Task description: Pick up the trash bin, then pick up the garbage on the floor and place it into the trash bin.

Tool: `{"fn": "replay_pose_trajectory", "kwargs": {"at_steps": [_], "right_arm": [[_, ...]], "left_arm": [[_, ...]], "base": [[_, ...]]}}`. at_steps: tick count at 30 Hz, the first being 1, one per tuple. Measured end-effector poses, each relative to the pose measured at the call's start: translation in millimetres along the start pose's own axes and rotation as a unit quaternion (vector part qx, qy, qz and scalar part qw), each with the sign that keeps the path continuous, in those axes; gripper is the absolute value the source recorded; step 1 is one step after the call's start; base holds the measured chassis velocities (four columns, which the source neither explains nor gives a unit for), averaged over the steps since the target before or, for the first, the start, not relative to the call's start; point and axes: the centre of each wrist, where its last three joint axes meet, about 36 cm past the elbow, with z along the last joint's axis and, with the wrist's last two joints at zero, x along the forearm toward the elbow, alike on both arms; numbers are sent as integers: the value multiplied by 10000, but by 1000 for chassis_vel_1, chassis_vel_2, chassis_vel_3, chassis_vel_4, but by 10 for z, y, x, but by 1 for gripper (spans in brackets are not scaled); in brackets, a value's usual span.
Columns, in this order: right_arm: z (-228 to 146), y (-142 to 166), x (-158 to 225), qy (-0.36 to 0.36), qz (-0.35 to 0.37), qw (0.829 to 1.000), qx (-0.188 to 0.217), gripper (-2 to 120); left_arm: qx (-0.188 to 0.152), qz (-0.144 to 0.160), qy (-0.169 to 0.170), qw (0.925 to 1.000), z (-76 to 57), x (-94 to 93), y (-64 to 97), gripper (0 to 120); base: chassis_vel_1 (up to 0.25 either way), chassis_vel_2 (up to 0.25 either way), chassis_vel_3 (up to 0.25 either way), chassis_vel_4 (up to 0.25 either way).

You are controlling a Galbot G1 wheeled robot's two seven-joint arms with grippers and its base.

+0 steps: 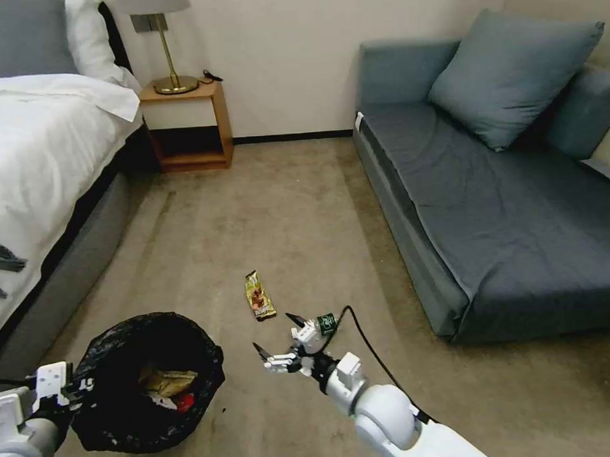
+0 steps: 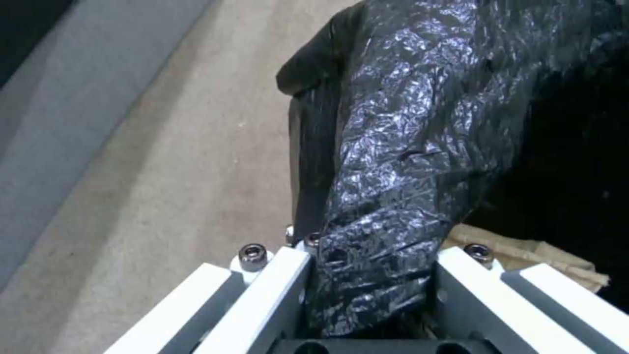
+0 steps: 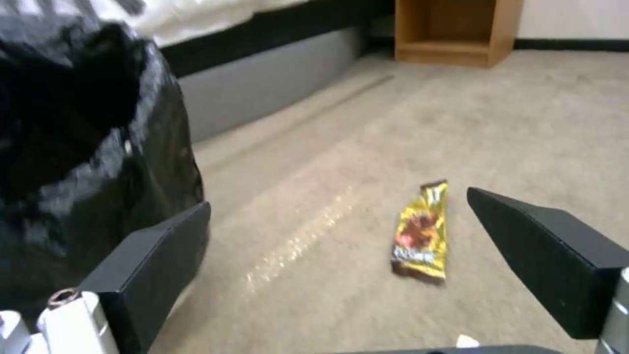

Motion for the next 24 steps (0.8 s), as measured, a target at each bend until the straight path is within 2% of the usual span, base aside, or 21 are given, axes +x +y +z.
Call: {"fn": "replay_pose_trajectory", "kwargs": {"at_steps": [5,17,19,21,22,24], "right_arm": [[88,-29,15,170,8,9999,18,100],[201,-28,33,394,-77,9989,230,100],[215,-72,63,606,-187,9970,451,100],[243,-211,147,1121,-431,9886,909,100],[243,-211,147,1121,-431,9886,909,100],[304,-371,198,1493,-596,9792,1236,100]], "left_arm": [[-39,-19,-17,10000,-21,-8,33,3],[-36,-50,-39,10000,-35,-30,94,3],[-29,-52,-31,10000,-29,-38,98,3],[-18,-60,-17,10000,-21,-52,109,3],[-18,-60,-17,10000,-21,-52,109,3],[-9,-62,-10,10000,-16,-57,117,3]], "base": [[-112,99,114,-101],[-226,228,228,-222],[-187,230,209,-199],[-139,161,185,-155],[-116,126,171,-155],[-90,80,58,-58]]}}
